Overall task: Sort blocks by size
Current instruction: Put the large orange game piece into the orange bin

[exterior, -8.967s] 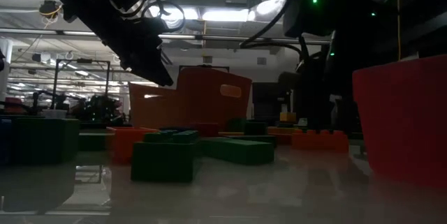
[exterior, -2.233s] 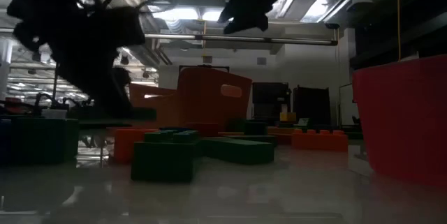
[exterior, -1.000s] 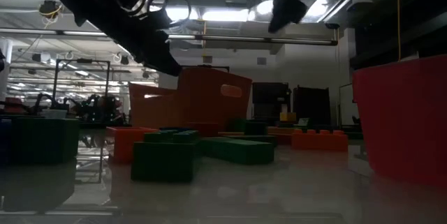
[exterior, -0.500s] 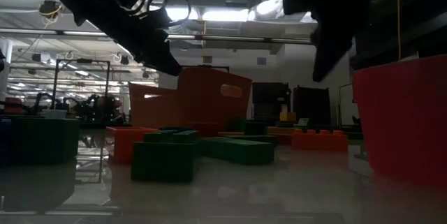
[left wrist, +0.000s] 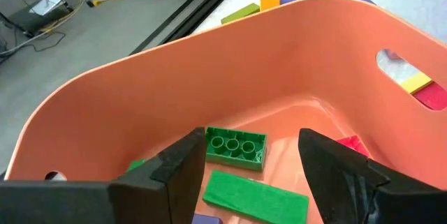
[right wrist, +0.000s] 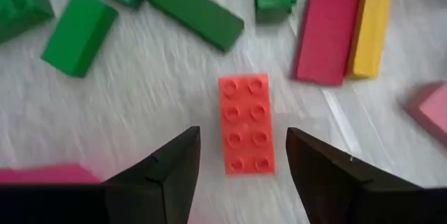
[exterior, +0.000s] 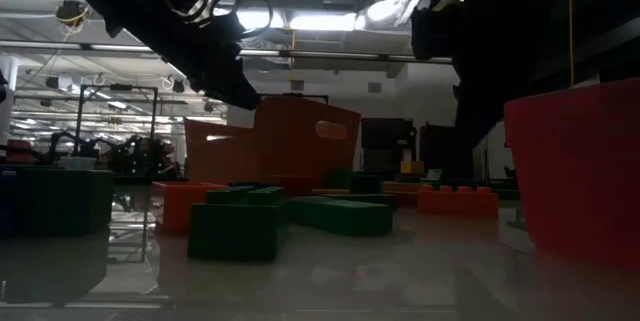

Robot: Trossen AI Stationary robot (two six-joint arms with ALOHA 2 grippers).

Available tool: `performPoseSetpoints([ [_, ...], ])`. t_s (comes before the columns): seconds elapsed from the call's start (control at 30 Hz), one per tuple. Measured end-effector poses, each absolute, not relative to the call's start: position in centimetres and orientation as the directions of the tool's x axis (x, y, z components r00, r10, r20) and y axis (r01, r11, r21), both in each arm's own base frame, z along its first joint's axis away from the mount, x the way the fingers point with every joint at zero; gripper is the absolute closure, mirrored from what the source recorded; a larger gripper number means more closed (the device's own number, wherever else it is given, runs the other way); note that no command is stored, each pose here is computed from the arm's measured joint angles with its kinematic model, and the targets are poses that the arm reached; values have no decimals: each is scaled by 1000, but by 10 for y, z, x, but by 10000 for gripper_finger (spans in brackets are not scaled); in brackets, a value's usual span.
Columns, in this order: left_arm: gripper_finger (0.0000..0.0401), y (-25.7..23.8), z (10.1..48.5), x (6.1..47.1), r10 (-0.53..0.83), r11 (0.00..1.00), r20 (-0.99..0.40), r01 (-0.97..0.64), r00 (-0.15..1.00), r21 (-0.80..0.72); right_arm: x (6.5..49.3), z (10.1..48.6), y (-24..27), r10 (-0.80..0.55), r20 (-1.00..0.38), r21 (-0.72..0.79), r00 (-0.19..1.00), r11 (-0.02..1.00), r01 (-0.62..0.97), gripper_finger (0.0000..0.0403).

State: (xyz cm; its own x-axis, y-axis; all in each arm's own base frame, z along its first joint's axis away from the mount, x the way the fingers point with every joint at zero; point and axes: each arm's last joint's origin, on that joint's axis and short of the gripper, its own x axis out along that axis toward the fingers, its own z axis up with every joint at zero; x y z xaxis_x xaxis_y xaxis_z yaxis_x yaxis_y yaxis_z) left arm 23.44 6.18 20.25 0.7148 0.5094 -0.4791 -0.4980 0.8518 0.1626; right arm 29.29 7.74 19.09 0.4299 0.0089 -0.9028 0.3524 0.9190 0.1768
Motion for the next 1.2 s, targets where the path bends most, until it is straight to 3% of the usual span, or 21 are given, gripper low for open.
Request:
performPoseSetpoints([
  [0.8, 187, 61, 200, 233, 498, 856, -502, -492, 707, 156, 306, 138, 80, -69, -938, 61, 340, 932, 357, 194],
  [1.03, 187, 61, 201, 234, 498, 857, -496, -492, 711, 153, 309, 142, 80, -76, -927, 65, 367, 931, 359, 264],
  [1.2, 187, 59, 203, 233, 494, 860, -491, -487, 718, 152, 324, 161, 84, -59, -900, 72, 432, 957, 281, 265],
])
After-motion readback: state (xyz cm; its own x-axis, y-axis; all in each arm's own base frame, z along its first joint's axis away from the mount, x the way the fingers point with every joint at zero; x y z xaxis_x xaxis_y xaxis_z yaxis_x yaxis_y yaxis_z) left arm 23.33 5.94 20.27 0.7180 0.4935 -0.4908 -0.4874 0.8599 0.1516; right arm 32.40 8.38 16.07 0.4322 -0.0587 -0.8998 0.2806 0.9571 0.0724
